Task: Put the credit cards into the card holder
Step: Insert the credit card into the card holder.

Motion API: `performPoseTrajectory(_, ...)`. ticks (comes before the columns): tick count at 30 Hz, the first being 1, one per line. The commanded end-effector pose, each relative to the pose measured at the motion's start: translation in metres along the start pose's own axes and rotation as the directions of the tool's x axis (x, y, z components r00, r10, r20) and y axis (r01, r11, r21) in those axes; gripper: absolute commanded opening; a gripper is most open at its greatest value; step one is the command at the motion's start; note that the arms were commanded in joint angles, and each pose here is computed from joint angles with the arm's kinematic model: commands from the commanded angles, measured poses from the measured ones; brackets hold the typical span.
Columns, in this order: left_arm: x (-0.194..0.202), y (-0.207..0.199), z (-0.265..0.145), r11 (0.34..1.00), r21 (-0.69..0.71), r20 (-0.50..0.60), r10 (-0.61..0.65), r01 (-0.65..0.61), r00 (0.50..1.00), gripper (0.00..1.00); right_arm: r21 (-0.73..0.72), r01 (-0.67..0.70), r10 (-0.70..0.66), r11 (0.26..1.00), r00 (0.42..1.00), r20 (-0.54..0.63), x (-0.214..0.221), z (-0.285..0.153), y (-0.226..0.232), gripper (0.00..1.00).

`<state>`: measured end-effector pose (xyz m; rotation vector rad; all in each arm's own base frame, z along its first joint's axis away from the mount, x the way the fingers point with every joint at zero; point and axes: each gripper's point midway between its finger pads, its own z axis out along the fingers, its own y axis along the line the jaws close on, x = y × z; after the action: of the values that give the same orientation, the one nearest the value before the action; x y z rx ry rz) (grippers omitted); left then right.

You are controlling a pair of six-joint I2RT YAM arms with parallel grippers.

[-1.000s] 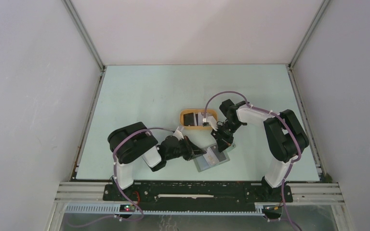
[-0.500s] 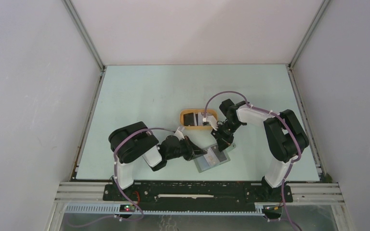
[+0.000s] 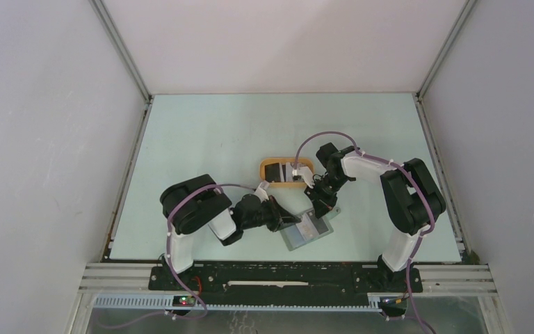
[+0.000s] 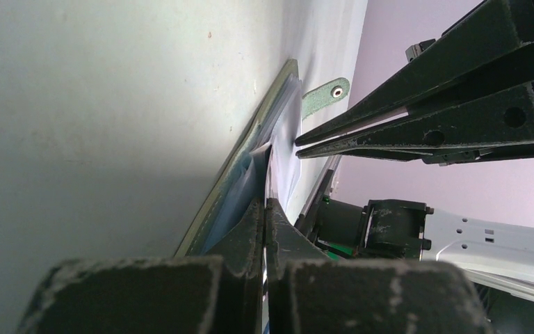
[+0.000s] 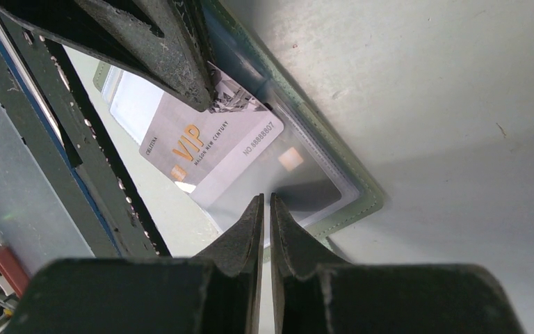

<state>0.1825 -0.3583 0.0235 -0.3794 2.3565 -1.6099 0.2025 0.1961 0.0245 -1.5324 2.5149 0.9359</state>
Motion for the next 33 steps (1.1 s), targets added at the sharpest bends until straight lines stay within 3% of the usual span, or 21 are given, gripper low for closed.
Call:
performPoseTrajectory(1,0.002,0.009,0.005,0.999,-0.038,-0.021,-0.016,0.015,1.000,0.00,0.018,0.031,-0.031,0.999,0.999,0.034,-0.015,-0.006,-0.001,0.14)
performPoseTrajectory(10,-0.001,0.006,0.015,0.999,-0.053,-0.030,-0.011,0.009,0.999,0.05,-0.038,0.085,-0.078,0.996,0.984,0.159,-0.035,-0.025,0.021,0.16)
performPoseTrajectory(15,-0.002,0.007,0.015,0.998,-0.056,-0.029,-0.017,0.015,0.999,0.15,-0.091,0.243,-0.218,0.966,0.951,0.220,-0.041,-0.029,0.050,0.15)
performPoseTrajectory(21,-0.002,0.006,0.016,0.998,-0.054,-0.034,-0.021,0.019,0.999,0.22,-0.069,0.558,-0.514,0.827,0.799,0.311,-0.038,-0.027,0.093,0.15)
performPoseTrajectory(24,-0.002,0.006,0.016,0.998,-0.054,-0.036,-0.021,0.019,0.999,0.24,-0.010,0.649,-0.611,0.761,0.721,0.326,-0.039,-0.021,0.101,0.14)
performPoseTrajectory(33,-0.001,0.008,0.017,0.998,-0.057,-0.041,-0.029,0.027,0.999,0.26,0.153,0.740,-0.754,0.655,0.652,0.076,-0.046,0.021,0.090,0.12)
